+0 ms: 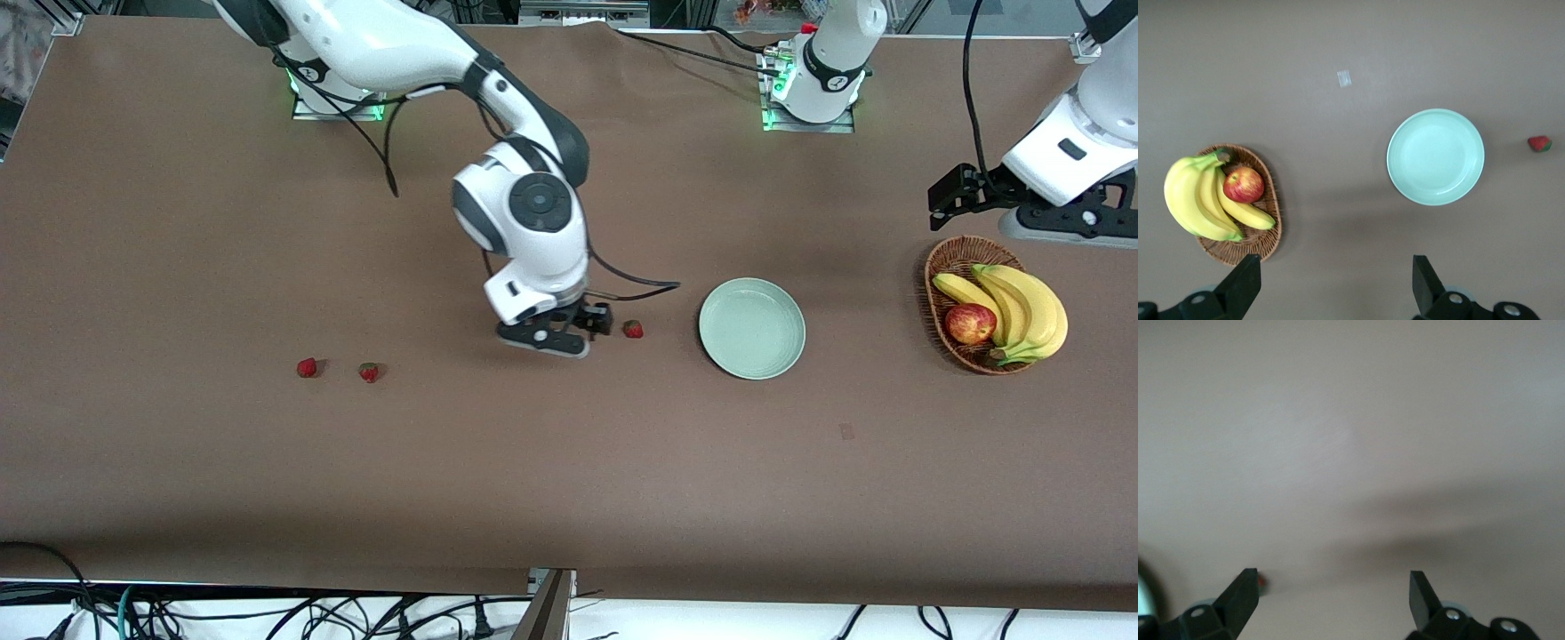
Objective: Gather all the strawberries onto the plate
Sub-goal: 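Set the strawberry on the table beside the plate, open right gripper, then reach the right gripper to another strawberry while the left gripper reaches the first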
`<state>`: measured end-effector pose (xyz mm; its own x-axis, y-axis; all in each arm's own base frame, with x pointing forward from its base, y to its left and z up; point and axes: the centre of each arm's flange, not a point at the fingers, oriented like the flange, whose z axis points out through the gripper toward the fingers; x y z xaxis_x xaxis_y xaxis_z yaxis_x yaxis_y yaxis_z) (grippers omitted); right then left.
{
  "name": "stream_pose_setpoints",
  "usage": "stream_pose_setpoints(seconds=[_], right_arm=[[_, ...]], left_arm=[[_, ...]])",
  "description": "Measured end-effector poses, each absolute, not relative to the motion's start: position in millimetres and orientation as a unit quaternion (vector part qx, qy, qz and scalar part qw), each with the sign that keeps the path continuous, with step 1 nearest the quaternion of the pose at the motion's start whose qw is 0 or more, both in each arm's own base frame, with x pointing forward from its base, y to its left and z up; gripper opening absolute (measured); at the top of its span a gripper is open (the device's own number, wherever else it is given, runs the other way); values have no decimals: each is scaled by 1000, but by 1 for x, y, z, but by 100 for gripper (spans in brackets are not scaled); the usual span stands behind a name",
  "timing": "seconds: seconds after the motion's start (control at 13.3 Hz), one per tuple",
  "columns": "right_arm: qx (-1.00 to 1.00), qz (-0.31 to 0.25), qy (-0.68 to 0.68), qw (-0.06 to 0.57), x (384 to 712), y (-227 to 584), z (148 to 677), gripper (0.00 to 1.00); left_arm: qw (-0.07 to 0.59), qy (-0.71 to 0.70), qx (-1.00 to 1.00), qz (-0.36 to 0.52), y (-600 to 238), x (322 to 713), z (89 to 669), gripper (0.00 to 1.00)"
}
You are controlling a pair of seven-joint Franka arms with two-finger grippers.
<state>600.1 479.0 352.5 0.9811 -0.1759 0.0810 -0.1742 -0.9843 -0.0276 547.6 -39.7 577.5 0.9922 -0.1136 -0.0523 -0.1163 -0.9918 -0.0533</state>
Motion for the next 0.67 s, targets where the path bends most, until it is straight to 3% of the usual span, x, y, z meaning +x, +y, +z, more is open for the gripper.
stream_pose_setpoints(seconds=[0.3, 0.67], right_arm=[[-1000, -9, -4, -29, 649, 349, 359, 100], [-997, -3, -69, -33, 661, 231, 315, 100]], left_arm=[[15, 84, -992, 91, -67, 571, 505, 100], [-41, 65, -994, 74, -177, 599, 418, 100]])
